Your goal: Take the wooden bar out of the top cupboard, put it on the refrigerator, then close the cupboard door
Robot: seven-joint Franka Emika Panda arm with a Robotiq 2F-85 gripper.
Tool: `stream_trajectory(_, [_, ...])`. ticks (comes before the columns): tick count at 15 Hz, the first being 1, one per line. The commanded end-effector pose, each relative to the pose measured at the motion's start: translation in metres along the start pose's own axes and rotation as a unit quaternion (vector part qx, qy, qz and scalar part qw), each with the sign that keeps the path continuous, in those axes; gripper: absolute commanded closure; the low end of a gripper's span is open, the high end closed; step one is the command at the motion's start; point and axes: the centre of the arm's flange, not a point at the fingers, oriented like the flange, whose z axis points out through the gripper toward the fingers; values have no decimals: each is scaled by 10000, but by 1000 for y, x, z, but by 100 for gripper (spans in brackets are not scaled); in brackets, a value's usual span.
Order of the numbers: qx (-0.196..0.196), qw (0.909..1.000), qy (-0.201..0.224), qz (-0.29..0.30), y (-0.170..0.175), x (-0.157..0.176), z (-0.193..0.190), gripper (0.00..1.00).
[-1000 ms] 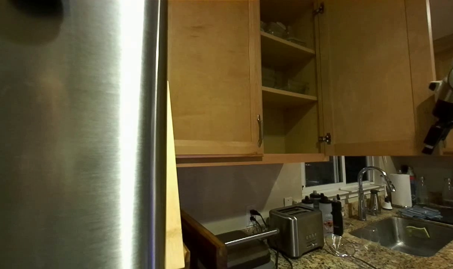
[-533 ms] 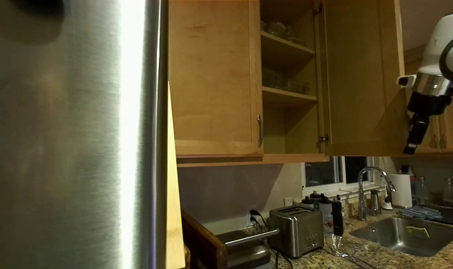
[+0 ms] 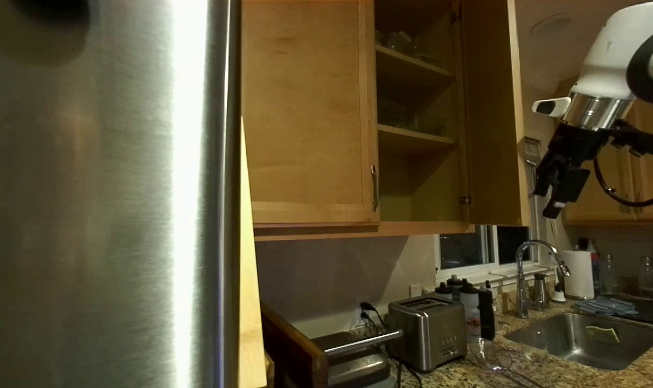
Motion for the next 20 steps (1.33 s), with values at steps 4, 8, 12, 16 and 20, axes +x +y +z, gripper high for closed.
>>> stream_trajectory(4, [-48, 9990, -109, 421, 33, -35, 18, 0])
stream_trajectory(8, [-64, 9958, -198, 890, 54, -64, 28, 0])
stream_trajectory(12, [-56, 9896, 23, 1435, 85, -85, 35, 0])
stream_trajectory(16, [270, 9750, 92, 2203, 118, -102, 49, 33])
stream_trajectory(20, [375, 9712, 529, 2292, 120, -74, 41, 61])
